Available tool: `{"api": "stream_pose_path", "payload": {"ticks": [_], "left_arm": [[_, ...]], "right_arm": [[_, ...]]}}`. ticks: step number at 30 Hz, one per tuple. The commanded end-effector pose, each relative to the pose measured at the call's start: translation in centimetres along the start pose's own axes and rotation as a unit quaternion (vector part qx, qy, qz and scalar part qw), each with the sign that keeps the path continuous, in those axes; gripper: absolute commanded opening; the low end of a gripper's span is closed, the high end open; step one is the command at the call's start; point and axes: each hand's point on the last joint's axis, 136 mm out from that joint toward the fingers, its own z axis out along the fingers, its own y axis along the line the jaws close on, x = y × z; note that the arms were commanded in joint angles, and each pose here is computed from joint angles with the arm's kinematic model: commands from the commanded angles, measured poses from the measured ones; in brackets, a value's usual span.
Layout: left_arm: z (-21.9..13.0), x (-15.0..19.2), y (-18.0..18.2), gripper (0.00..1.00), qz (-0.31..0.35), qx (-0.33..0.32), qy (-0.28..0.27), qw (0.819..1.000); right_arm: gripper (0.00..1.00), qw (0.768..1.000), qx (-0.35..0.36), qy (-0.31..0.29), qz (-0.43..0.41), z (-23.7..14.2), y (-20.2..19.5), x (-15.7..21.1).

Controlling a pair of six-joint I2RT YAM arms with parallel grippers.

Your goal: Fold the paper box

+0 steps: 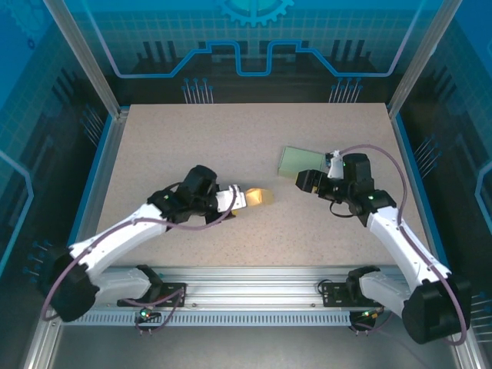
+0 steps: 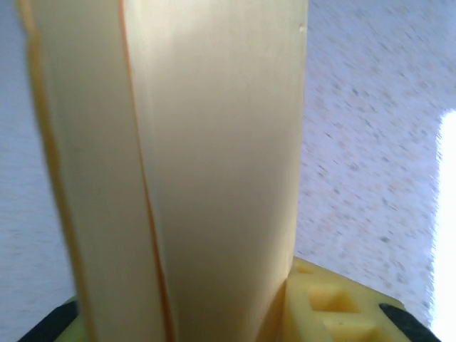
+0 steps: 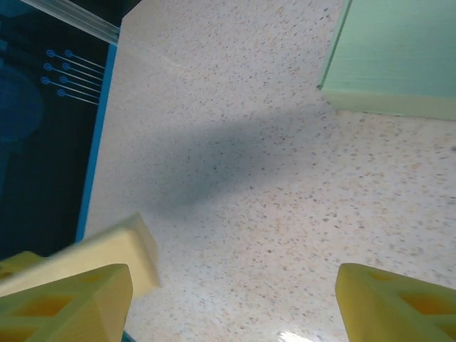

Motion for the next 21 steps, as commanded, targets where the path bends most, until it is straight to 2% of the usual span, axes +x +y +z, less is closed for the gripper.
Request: {"api": "stream_pose_path", "payload": {"ticks": [1, 4, 11, 14, 20, 21], "left_arm": [[0.5, 0.8, -2.2, 0.37, -0.052, 0.099, 0.05, 0.992], [1.7, 1.1, -2.2, 0.44, -0.069, 0.136, 0.091, 0.984], [3.7, 0.3, -1.5, 0.48, -0.078, 0.173, 0.115, 0.975], [4.2, 0.5, -1.5, 0.48, -0.077, 0.173, 0.117, 0.975], [4.0, 1.1, -1.1, 0.61, -0.067, 0.143, 0.113, 0.981], [4.0, 1.2, -1.0, 0.66, -0.065, 0.137, 0.113, 0.982]], "right_arm": [[0.77, 0.999, 0.028, 0.003, -0.037, -1.2, -0.2, 0.7], [0.77, 0.998, 0.016, 0.012, -0.065, -1.3, 0.7, 1.4], [0.78, 0.99, 0.0, 0.046, -0.134, 0.2, 2.5, 3.5], [0.79, 0.988, 0.017, 0.05, -0.148, 1.4, 2.3, 4.2], [0.81, 0.982, 0.04, 0.069, -0.171, 4.1, 2.7, 5.3], [0.82, 0.981, 0.04, 0.071, -0.174, 4.7, 2.9, 5.5]]}}
